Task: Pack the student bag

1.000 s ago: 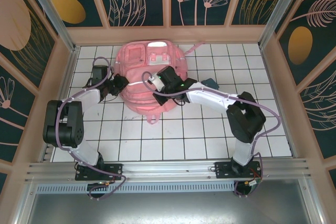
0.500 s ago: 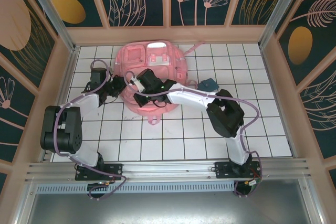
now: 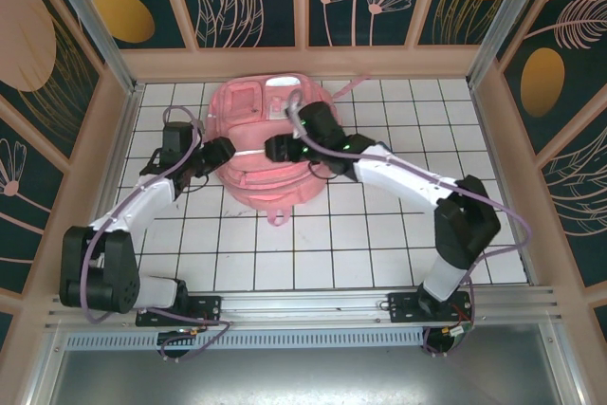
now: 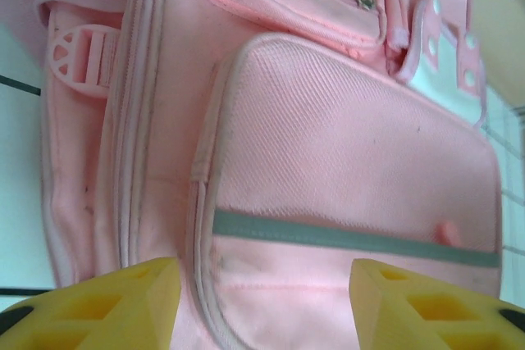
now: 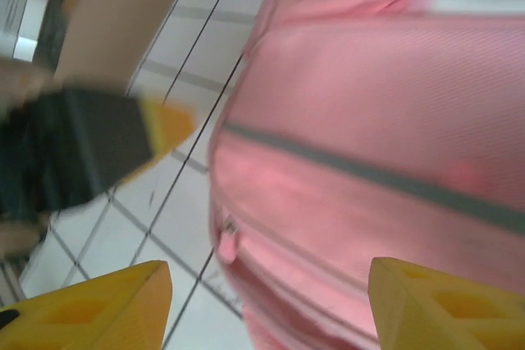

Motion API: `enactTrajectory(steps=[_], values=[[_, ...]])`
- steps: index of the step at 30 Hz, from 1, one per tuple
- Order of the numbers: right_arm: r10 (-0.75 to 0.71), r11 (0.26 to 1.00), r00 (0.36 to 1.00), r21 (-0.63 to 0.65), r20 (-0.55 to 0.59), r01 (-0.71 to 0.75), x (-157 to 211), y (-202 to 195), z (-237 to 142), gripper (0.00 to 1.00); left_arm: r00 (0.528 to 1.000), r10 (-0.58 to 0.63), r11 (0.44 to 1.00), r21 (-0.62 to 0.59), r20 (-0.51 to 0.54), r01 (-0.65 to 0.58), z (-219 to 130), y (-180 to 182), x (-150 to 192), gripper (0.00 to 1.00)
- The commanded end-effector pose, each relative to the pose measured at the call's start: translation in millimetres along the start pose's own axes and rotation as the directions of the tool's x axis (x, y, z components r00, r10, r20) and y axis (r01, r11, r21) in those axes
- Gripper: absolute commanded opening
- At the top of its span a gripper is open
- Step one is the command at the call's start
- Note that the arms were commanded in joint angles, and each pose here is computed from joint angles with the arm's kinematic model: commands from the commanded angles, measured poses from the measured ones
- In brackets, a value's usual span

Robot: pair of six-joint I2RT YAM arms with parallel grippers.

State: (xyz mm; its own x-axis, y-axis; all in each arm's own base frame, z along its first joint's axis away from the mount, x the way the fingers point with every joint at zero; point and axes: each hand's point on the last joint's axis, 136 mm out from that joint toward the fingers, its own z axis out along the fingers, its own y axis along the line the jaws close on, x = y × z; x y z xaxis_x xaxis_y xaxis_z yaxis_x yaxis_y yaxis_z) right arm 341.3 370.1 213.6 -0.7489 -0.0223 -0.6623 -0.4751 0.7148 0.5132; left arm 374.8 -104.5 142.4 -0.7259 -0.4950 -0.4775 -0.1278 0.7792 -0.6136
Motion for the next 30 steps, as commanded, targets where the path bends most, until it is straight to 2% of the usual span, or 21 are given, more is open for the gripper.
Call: enactTrajectory(steps=[1, 4, 8, 12, 19, 22, 30], values=[[0.220, 0.973, 0.975, 0.060, 0.021, -0.221, -5.7, -41.9, -5.9, 0.65, 0.986, 0.158, 0.981, -0.109, -0.059, -0.163, -11.9, 3.0, 18.5, 0.55], [0.340, 0.939, 0.940, 0.049, 0.010, -0.341, -6.2, -64.2, -5.7, 0.65, 0.967, 0.218, 0.967, -0.102, -0.129, -0.232, -12.9, -0.2, 41.8, 0.53], [0.394, 0.919, 0.919, 0.023, -0.010, -0.394, -4.6, -73.2, -1.3, 0.65, 0.935, 0.292, 0.943, -0.101, -0.203, -0.317, -8.8, 7.1, 66.2, 0.49], [0.410, 0.912, 0.910, 0.011, -0.058, -0.410, -0.5, -69.9, 5.8, 0.65, 0.911, 0.334, 0.931, -0.070, -0.240, -0.359, 2.2, 6.9, 76.8, 0.44], [0.514, 0.857, 0.852, 0.096, -0.100, -0.506, 21.0, -83.7, 12.1, 0.63, 0.873, 0.373, 0.909, -0.063, -0.316, -0.411, 15.3, 11.6, 83.3, 0.40], [0.538, 0.843, 0.833, 0.078, -0.129, -0.533, 27.8, -80.6, 16.9, 0.59, 0.866, 0.380, 0.909, -0.042, -0.323, -0.415, 17.2, 8.9, 85.1, 0.37], [0.535, 0.844, 0.824, 0.079, -0.188, -0.530, 37.8, -76.1, 31.8, 0.42, 0.872, 0.388, 0.912, -0.011, -0.300, -0.410, 16.2, 0.6, 82.6, 0.18]])
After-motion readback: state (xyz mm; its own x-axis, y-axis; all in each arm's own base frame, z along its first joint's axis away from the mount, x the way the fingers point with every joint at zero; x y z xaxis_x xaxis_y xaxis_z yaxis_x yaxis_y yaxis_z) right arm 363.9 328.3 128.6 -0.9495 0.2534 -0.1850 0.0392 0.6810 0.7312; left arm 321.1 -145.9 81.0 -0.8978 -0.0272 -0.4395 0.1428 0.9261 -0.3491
